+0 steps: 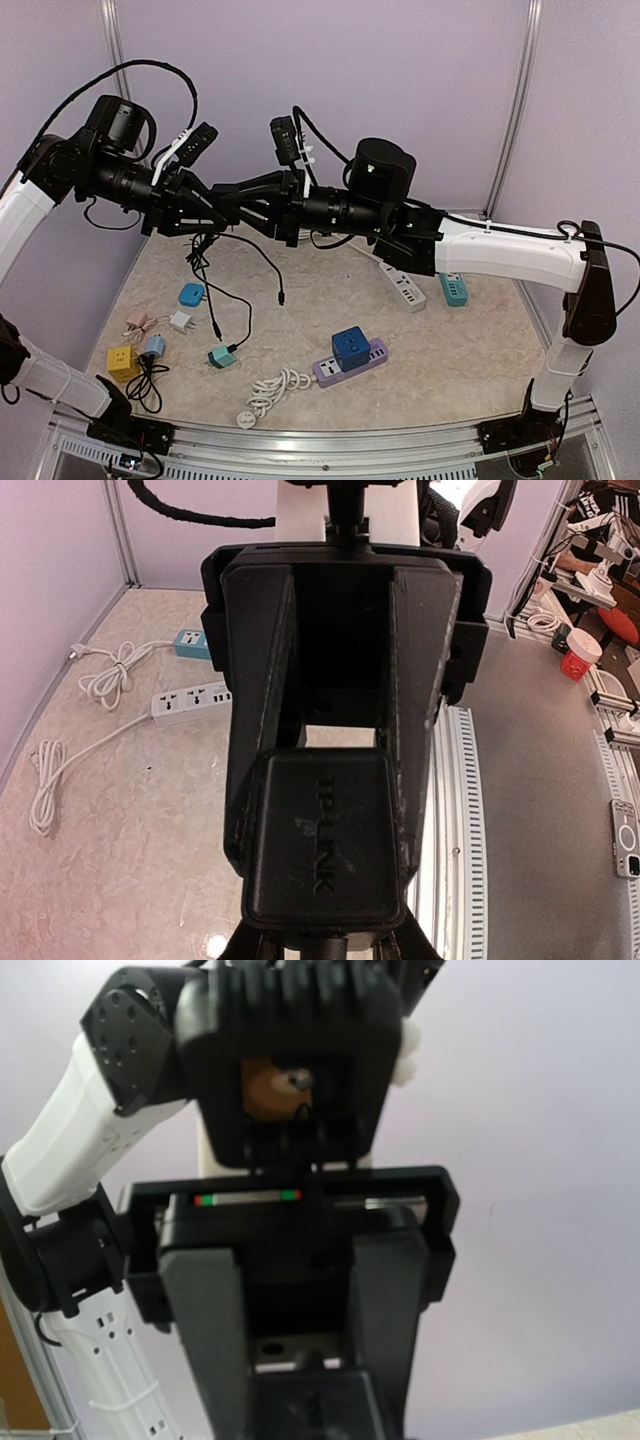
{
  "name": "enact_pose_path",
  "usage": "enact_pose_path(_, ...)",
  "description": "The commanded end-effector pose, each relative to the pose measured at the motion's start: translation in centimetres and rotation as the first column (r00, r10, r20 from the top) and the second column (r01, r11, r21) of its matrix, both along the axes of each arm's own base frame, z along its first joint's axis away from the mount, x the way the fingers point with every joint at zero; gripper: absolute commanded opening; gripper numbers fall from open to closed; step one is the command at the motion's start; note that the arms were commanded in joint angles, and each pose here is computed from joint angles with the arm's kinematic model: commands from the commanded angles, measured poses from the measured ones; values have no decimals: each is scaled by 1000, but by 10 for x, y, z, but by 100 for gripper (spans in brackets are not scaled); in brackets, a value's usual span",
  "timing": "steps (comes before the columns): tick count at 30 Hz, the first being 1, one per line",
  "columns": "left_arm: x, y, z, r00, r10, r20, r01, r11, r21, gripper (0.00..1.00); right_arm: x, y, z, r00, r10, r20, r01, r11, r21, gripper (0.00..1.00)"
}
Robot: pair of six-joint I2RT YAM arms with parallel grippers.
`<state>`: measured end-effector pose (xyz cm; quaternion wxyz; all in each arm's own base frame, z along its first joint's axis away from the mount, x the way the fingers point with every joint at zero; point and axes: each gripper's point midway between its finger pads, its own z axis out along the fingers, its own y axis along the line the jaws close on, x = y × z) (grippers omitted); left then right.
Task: Insert the plug
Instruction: Adjust the plug.
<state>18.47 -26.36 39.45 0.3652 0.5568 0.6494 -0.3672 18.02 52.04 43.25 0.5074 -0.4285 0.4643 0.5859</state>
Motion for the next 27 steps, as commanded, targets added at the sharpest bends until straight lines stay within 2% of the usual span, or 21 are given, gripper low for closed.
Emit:
enact_pose_path(1,-7,-1,7,999,-35,23,35,999,-20,0,1,9,-12,1000,-1,-19,1,1000,-13,0)
enact_pose_path(4,-1,1,4,999,-5,43,5,1000,3,0,4,9,-14,999,-21,-32,21,999,-30,1)
enact_pose_path(7,10,6,-3,996,53,77,-56,998,41,0,18,8,-17,993,-103,-61,100,993,-60,43)
enact_pose_path(8,15,7,-5,993,76,87,-80,995,52,0,23,7,-18,989,-130,-72,125,990,-69,53)
enact_pose_path(12,32,10,-13,982,160,101,-168,983,78,0,30,7,-17,977,-177,-123,167,982,-86,75)
enact_pose_path(17,51,14,-25,961,245,127,-259,959,115,0,39,1,-10,930,-326,-172,313,944,-99,78)
enact_pose_path(22,63,18,-30,939,301,165,-325,935,139,0,65,-5,-23,799,-527,-290,487,850,-202,73)
enact_pose_path(27,64,17,-30,937,306,170,-330,933,143,0,66,4,-36,769,-577,-276,520,815,-255,72)
